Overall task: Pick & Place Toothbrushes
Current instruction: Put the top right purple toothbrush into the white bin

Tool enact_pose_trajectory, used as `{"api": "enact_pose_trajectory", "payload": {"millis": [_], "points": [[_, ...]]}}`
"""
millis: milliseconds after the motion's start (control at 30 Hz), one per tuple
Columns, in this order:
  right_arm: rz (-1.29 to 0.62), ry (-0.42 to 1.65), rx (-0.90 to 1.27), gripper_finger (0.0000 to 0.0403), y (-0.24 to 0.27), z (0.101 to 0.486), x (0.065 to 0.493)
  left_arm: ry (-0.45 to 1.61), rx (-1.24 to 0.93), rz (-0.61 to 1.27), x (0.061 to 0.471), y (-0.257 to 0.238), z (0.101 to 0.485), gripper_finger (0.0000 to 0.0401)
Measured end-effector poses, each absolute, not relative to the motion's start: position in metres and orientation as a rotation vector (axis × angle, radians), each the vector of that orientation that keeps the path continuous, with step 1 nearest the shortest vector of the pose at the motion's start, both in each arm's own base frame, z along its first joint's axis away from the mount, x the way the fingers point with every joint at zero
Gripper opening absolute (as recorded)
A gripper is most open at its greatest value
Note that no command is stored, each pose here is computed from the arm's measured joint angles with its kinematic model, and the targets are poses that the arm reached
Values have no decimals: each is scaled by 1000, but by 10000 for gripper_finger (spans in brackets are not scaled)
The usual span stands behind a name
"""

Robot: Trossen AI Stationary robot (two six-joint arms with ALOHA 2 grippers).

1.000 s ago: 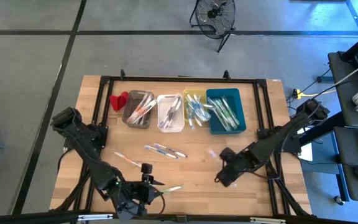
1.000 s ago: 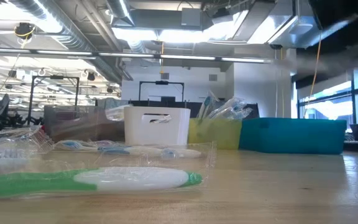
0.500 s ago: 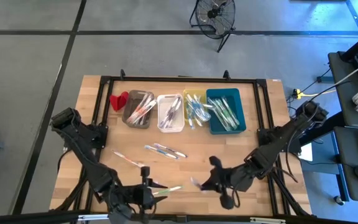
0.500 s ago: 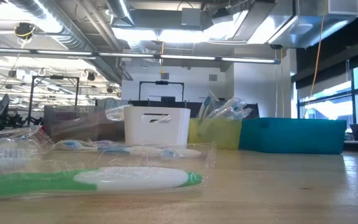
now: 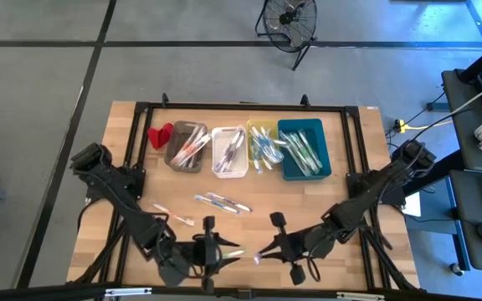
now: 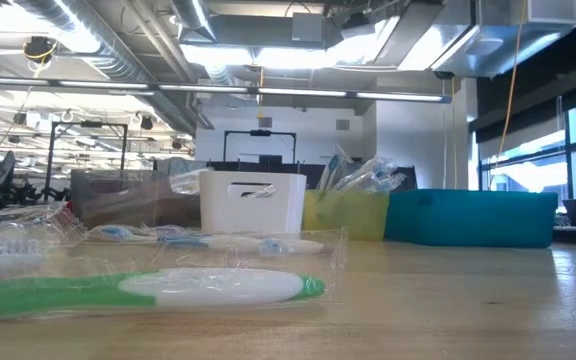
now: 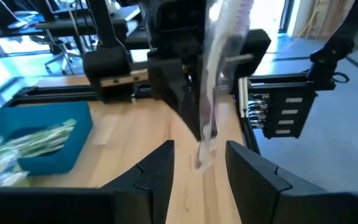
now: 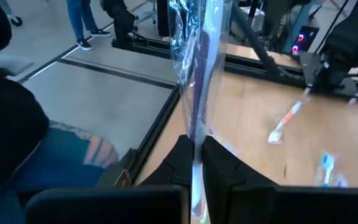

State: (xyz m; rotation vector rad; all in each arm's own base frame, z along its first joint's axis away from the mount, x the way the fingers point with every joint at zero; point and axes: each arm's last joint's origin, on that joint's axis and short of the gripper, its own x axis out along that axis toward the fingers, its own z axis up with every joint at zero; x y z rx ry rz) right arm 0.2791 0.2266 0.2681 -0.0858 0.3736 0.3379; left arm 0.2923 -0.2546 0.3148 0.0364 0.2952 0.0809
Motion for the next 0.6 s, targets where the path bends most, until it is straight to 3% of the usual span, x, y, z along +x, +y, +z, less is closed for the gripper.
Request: {"api": "enact_pose_trajectory", "payload": {"millis": [600], "points": [[282,338,-128,14,209,267,297,262,65,47,309,-241,321,139]]}}
